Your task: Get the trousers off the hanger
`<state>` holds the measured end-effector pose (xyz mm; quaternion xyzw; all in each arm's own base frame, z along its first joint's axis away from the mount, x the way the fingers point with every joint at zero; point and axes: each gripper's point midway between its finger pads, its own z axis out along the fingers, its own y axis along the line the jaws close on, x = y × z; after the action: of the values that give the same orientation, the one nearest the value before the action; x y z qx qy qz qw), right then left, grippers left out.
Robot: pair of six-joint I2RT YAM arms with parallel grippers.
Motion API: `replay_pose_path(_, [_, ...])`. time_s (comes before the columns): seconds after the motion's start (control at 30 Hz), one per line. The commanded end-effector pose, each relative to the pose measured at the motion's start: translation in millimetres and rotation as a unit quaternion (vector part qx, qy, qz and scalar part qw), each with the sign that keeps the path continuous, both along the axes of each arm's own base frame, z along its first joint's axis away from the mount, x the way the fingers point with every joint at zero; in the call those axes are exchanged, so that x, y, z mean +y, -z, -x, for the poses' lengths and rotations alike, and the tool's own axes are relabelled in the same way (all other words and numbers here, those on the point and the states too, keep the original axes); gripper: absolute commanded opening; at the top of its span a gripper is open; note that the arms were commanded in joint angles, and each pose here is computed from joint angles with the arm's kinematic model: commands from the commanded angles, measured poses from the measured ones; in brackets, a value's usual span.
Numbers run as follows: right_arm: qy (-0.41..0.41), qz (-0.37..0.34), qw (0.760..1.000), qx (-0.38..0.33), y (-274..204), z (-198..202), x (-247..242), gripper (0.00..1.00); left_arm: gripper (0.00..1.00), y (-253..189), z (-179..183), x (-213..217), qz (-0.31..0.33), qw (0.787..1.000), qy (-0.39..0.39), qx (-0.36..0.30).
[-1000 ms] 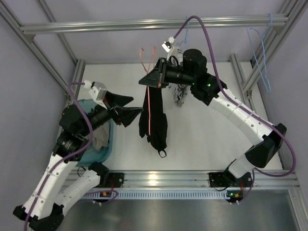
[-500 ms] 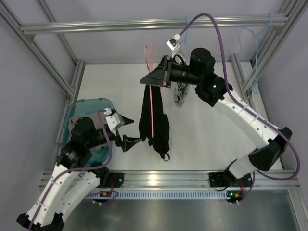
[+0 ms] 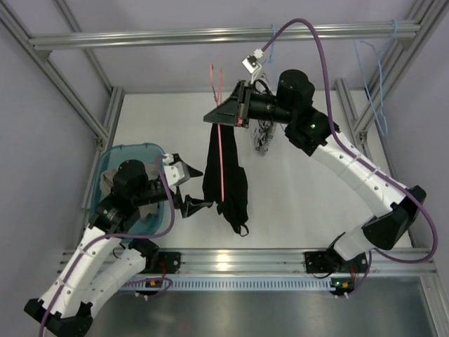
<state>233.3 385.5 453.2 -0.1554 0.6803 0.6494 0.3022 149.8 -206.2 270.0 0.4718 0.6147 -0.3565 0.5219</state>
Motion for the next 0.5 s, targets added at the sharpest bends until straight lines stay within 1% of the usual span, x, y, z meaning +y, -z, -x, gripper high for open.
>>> replay_pose_path(0.0, [0.006,-0.049,0.998,-0.032,-37.1,0.4,-4.8,0.00,0.96,-36.1,-3.4,-6.0,0.032,0.998,0.011,-0.048])
replay_pose_path(0.3, [0.046,-0.032,0.998,-0.007,-24.7,-21.1,-0.8,0.00,0.96,-45.9,-0.8,-7.8,0.043,0.998,0.012,-0.044])
replay_pose_path(0.47, [0.058,-0.024,0.998,0.011,-17.0,-30.3,0.3,0.00,0.94,-47.0,3.3,-11.7,0.046,0.998,0.027,-0.027])
